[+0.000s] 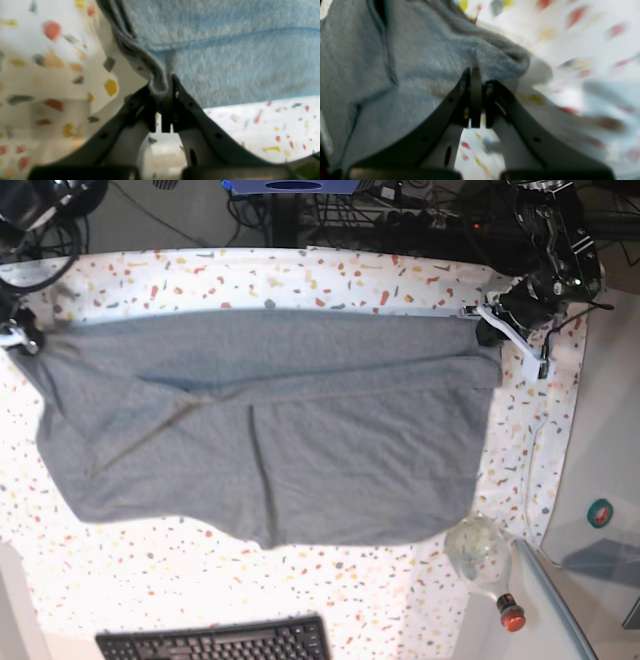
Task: Layout the t-shirt on the table in an organized manner, then fold the t-shirt properly
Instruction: 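Lift the shirt with both grippers and shake it out over the table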
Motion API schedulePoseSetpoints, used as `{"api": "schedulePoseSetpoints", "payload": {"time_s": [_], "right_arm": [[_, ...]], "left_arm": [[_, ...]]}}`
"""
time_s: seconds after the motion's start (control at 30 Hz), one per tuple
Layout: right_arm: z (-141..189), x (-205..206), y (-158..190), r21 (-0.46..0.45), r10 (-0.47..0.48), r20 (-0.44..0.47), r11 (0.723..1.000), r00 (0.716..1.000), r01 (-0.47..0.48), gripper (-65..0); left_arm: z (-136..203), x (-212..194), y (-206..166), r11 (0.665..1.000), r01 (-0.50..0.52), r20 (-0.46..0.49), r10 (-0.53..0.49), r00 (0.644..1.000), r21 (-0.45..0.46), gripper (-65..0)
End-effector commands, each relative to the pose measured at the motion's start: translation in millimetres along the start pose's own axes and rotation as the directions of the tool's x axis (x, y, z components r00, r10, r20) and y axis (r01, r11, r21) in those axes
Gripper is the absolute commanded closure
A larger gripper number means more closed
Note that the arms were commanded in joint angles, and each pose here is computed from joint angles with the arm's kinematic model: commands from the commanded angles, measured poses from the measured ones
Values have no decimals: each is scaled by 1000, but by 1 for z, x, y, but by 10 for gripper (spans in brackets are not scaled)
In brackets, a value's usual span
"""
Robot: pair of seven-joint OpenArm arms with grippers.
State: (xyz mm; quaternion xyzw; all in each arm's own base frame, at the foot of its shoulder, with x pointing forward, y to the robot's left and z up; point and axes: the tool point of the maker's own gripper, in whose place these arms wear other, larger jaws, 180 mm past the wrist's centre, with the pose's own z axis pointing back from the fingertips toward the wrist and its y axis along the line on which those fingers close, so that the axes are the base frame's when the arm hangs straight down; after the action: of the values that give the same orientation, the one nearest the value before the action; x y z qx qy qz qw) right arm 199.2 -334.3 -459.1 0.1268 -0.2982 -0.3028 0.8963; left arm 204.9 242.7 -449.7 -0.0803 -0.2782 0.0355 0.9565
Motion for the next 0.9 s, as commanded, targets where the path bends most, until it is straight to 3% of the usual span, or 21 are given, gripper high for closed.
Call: {"api": "schedulePoseSetpoints", "payload": {"time_s": [0.0, 0.1, 0.27, 0.57, 0.7, 0.87], "right_arm": [[9, 36, 11, 16, 44, 93, 999, 995, -46, 0], [28, 71, 29, -6, 119, 151, 993, 981, -120, 0], [47, 140, 50, -21, 47, 264, 999, 963, -43, 0], [27, 257, 140, 100, 84, 354, 987, 931, -127, 0], [46, 315, 180, 127, 100, 447, 977, 889, -173, 0], [100, 379, 233, 127, 161, 585, 950, 795, -286, 0]], "left_arm": [[10, 27, 0, 999, 41, 66, -42, 997, 11, 0], [28, 70, -7, 995, 79, 130, -86, 988, 54, 0], [38, 148, -36, 993, 109, 219, -117, 969, 50, 0], [52, 286, -107, 990, 130, 435, -97, 895, -47, 0], [61, 345, -131, 988, 97, 496, -24, 868, -121, 0], [88, 415, -170, 971, 98, 564, 43, 825, -217, 0]]}}
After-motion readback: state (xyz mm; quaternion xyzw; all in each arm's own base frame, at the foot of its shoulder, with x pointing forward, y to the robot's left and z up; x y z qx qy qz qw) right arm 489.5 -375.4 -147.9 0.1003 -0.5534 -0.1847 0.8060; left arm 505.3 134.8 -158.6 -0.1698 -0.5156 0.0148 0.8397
